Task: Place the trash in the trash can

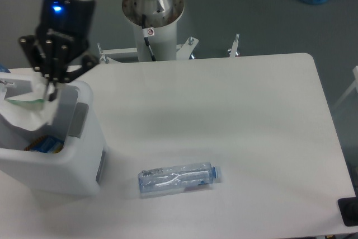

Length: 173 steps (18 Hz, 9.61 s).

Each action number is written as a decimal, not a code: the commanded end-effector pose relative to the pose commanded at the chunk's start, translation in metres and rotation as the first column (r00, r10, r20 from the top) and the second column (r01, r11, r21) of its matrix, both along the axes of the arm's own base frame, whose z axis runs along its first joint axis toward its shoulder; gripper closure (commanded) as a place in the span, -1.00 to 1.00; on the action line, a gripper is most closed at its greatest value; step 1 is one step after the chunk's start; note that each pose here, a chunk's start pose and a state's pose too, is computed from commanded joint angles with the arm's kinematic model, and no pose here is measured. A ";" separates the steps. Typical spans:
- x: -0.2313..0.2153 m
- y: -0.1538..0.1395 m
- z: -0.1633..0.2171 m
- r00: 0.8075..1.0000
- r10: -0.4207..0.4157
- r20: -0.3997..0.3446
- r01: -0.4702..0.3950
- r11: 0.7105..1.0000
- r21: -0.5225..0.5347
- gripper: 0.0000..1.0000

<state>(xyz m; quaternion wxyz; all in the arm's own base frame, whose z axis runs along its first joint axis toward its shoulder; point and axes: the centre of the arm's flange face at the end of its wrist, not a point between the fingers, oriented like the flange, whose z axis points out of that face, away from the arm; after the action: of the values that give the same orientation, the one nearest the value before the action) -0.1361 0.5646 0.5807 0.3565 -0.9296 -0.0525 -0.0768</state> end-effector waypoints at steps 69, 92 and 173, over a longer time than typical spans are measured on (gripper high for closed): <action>-0.163 0.073 -0.391 0.718 -0.678 -0.159 0.467 0.638 -0.612 -0.95; -0.196 0.085 -0.281 0.726 -0.602 -0.331 0.386 0.756 -0.528 0.18; -0.267 -0.103 -0.056 0.873 -0.122 -0.472 0.065 0.989 -0.136 -1.00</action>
<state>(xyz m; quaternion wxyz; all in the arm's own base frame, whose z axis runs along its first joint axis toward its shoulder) -0.4028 0.4613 0.5246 0.2998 -0.9402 0.0780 0.1414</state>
